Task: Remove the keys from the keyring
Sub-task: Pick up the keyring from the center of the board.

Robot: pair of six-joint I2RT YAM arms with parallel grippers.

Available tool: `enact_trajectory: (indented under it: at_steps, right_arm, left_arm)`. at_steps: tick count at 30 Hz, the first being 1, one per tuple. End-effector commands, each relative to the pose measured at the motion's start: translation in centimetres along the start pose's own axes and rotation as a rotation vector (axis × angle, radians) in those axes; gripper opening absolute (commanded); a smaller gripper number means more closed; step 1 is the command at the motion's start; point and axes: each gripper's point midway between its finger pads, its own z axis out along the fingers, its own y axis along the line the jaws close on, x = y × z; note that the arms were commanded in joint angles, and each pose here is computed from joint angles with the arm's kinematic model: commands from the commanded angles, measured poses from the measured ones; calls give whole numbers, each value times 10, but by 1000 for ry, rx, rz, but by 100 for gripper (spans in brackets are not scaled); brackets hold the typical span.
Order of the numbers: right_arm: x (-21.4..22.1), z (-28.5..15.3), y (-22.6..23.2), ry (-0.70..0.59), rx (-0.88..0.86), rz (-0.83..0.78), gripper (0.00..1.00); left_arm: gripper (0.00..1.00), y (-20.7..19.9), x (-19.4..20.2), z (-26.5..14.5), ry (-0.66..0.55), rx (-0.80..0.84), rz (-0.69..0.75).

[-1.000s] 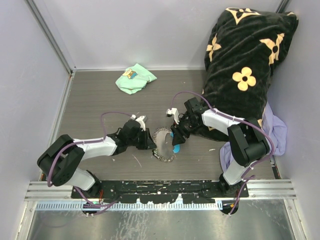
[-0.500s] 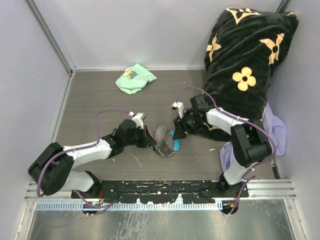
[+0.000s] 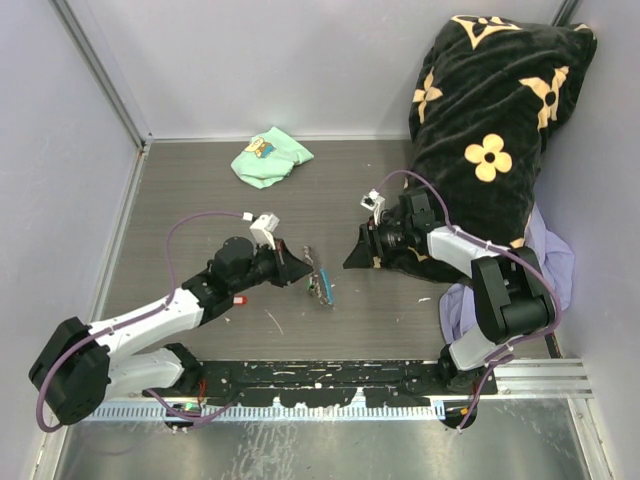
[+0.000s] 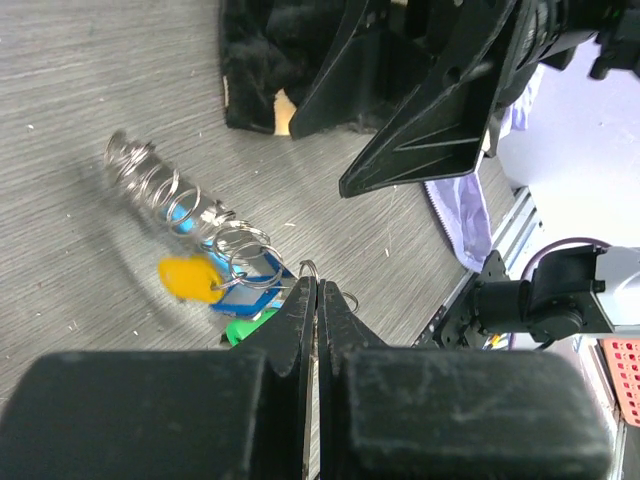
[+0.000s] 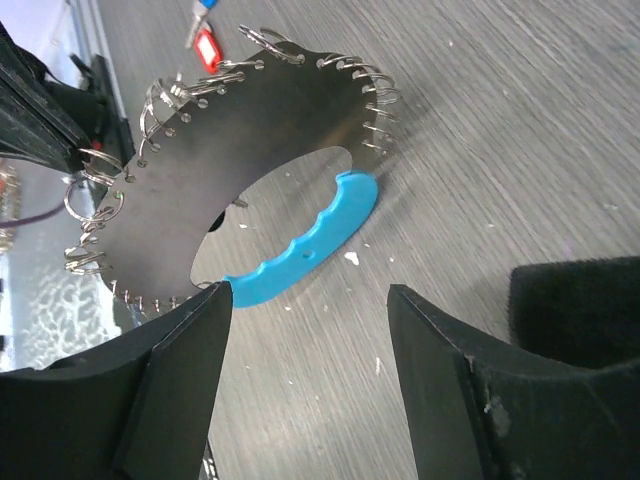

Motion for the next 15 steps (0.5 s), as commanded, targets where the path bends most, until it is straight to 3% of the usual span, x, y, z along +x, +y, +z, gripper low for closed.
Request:
enact_trajectory:
  at_steps: [1, 4, 9, 15]
  right_arm:
    - [-22, 2, 17, -96, -94, 8, 69]
    - [-27, 3, 21, -145, -108, 56, 69]
    - [-32, 6, 23, -258, -115, 265, 72]
    - [-37, 11, 28, -253, -169, 423, 73]
  left_arm:
    - [0, -32, -45, -11, -148, 80, 33]
    - [0, -38, -54, -17, -170, 81, 41]
    - [0, -47, -70, -24, -204, 97, 39]
    - [0, -64, -101, -33, -265, 115, 51]
